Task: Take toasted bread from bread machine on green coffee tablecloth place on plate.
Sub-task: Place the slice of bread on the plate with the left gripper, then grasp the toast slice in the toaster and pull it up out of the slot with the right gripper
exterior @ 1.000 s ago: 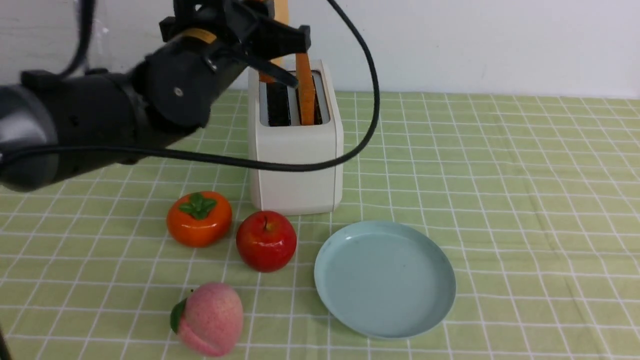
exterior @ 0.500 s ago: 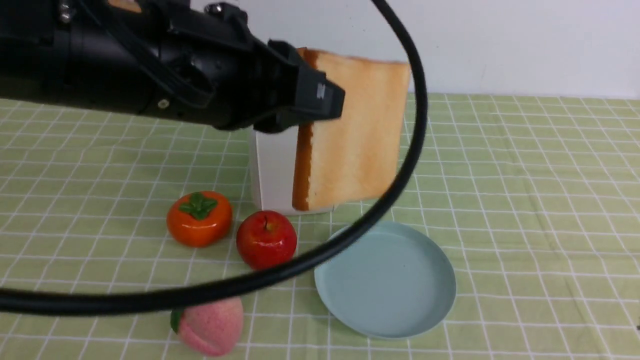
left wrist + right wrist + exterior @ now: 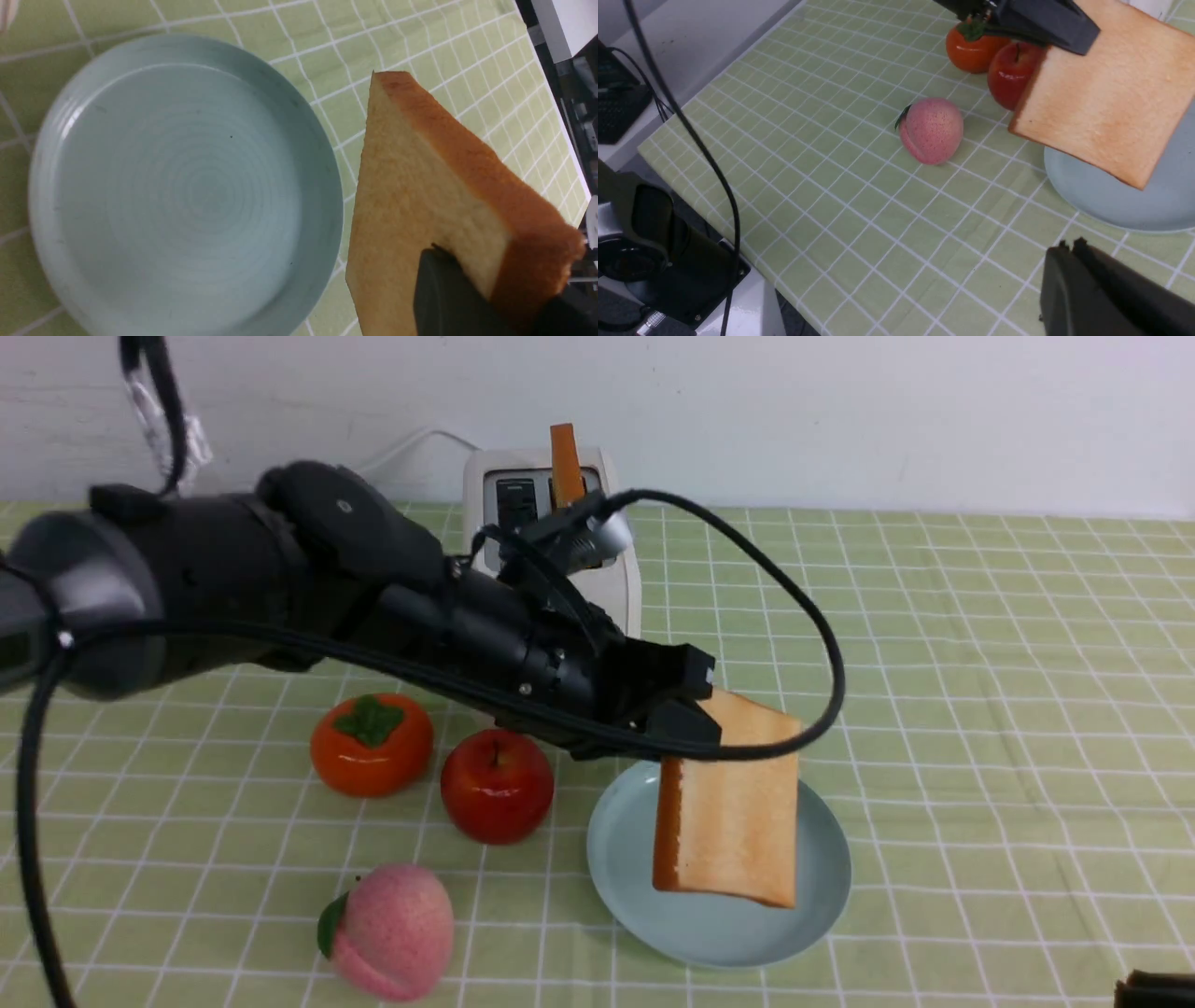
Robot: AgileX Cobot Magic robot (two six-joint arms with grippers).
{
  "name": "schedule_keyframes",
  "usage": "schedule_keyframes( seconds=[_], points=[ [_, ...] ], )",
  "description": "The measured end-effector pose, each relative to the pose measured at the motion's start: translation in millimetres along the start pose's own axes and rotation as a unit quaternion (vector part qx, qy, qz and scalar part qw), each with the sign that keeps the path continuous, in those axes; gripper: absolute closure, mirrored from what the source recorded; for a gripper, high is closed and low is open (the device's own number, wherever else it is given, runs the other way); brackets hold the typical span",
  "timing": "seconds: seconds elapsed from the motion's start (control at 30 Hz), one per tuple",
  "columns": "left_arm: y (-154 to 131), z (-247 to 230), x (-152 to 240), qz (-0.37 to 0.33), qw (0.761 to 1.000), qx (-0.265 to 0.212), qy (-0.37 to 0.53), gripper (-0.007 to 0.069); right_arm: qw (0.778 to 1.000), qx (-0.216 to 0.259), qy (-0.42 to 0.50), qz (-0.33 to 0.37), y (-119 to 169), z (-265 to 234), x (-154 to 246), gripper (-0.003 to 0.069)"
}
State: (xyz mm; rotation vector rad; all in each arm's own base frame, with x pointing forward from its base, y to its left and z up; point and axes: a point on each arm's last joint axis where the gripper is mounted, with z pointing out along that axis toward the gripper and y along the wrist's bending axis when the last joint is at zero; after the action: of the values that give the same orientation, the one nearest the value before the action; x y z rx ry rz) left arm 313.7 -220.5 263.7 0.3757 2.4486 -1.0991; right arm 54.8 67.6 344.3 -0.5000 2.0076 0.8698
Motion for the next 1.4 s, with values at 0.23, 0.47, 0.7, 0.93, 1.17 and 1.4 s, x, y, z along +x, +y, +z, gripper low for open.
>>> schedule_keyframes(
  seconds=[0.23,0.47,0.7,0.93,1.17,1.4],
  points=[
    [10.6,44.2,11.2,0.022,1.0,-0.013,0.006,0.0533,1.0,-0.002,0.003,-0.008,0.3,0.0,0.6,0.0659],
    [12.0,49.5,5.6,0.066,0.995,-0.059,-0.042,0.0483,1.0,-0.016,0.021,-0.008,2.8,-0.1,3.8,0.0659],
    [10.2,43.6,5.1,0.11,0.991,-0.073,-0.036,0.0173,0.999,-0.025,0.022,-0.005,4.5,-0.2,4.0,0.0657],
    [-6.6,15.2,-0.6,0.201,0.974,-0.091,-0.045,0.0011,0.999,-0.028,0.021,-0.003,5.1,-0.2,3.9,0.0655],
    [-30.5,-28.3,4.4,0.23,0.967,-0.104,-0.021,0.0235,0.999,-0.03,0.025,-0.003,5.5,-0.3,4.6,0.0653],
    [-59.6,-96.6,15.5,0.215,0.966,-0.136,-0.043,0.0638,0.999,-0.027,0.031,0.0,3.1,1.9,4.0,0.0652]
  ],
)
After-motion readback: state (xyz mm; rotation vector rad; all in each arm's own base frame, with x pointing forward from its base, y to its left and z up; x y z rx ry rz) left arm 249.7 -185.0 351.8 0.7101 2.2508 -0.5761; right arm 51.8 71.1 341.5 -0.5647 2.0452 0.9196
